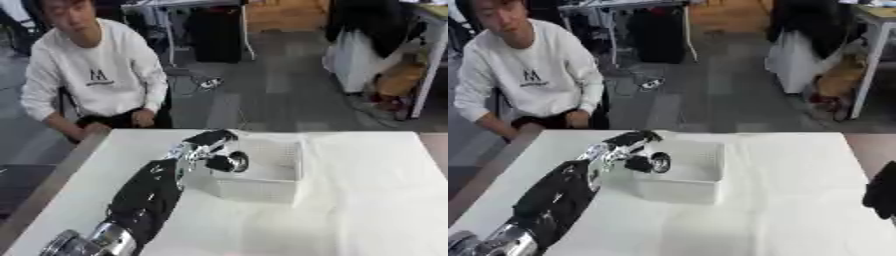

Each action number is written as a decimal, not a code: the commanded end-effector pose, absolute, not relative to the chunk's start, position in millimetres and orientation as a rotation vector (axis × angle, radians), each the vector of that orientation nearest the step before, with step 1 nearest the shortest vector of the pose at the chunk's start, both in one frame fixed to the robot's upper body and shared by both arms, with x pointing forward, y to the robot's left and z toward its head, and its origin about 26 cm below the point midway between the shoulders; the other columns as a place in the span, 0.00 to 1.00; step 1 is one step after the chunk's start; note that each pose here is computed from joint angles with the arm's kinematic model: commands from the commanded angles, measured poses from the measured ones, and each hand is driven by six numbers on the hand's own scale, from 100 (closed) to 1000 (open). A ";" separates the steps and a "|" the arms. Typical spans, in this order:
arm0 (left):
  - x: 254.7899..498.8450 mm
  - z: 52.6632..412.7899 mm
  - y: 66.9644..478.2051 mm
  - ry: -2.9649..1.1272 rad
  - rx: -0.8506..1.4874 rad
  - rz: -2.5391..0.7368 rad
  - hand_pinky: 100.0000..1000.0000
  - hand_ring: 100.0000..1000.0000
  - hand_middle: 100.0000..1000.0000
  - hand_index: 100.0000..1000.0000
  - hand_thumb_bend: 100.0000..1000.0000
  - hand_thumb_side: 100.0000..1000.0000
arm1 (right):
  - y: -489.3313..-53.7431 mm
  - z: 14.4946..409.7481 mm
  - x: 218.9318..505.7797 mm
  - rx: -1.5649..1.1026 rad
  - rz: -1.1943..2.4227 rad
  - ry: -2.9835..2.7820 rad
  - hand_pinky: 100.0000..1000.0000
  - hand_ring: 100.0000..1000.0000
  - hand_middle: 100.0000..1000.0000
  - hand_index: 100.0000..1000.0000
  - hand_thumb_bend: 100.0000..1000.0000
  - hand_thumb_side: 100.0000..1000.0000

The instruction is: Pick up objects on the table and place them in the box.

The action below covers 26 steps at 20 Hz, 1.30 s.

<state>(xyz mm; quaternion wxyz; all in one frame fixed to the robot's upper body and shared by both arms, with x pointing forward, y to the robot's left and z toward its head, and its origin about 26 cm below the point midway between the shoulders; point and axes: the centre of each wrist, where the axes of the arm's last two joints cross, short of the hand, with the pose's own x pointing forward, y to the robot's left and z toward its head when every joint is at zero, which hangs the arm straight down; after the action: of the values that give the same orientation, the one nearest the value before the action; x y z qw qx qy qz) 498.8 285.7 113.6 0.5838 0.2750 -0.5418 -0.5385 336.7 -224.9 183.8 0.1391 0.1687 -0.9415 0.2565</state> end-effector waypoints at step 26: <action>520.3 224.5 293.5 -1.109 0.878 -1.725 1.00 1.00 1.00 1.00 0.72 0.60 | -218.4 205.1 337.9 0.494 1.003 -2.855 0.00 0.32 0.30 0.43 0.00 0.87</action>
<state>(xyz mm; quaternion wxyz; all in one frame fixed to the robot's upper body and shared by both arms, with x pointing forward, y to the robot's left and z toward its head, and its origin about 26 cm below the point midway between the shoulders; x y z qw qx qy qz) 519.8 283.7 202.9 0.4468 0.3362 -0.4603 -0.6896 339.5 -218.1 194.6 0.1235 0.1759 -0.9398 0.2656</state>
